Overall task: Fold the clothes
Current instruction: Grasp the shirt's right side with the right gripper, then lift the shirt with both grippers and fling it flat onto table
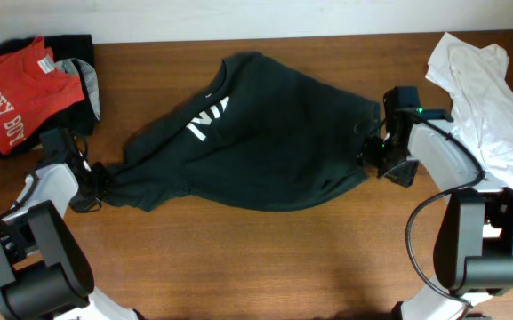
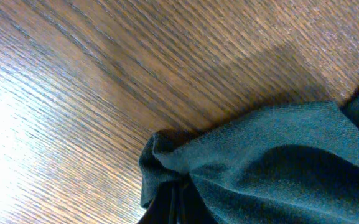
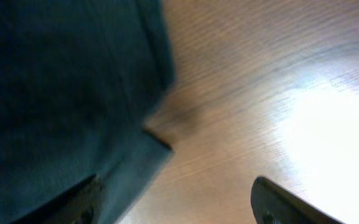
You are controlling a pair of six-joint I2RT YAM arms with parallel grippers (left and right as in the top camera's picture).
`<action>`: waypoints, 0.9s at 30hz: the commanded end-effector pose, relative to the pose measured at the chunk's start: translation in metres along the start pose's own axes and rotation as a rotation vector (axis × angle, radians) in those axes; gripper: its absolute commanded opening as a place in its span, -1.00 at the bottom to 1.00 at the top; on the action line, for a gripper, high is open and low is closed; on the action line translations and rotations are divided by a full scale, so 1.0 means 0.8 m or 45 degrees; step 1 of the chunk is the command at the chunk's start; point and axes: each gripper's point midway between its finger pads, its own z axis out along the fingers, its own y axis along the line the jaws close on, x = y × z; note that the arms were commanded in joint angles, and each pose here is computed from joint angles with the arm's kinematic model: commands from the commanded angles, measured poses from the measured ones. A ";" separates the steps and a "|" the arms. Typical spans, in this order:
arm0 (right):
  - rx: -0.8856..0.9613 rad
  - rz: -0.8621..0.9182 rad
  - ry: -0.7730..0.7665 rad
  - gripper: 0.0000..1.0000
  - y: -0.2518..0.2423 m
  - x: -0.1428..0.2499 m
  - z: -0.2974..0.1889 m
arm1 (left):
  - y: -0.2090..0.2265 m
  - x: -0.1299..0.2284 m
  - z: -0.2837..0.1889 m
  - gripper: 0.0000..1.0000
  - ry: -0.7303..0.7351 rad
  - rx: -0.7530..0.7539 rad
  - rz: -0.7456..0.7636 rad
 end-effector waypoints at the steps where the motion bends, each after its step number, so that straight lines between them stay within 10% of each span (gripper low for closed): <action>1: -0.084 -0.044 0.014 0.57 0.014 0.014 0.021 | 0.007 0.037 0.029 -0.95 0.133 -0.018 -0.018; 22: 0.067 -0.116 0.009 0.07 -0.002 0.023 0.061 | 0.008 0.038 0.029 -0.95 0.135 -0.019 -0.018; 25: 0.117 -0.095 0.010 -0.81 -0.017 0.022 0.061 | 0.008 0.038 0.029 -0.95 0.135 -0.020 -0.018; 27: 0.138 -0.044 0.034 -0.92 -0.036 0.021 0.059 | 0.008 0.038 0.029 -0.95 0.134 -0.019 -0.018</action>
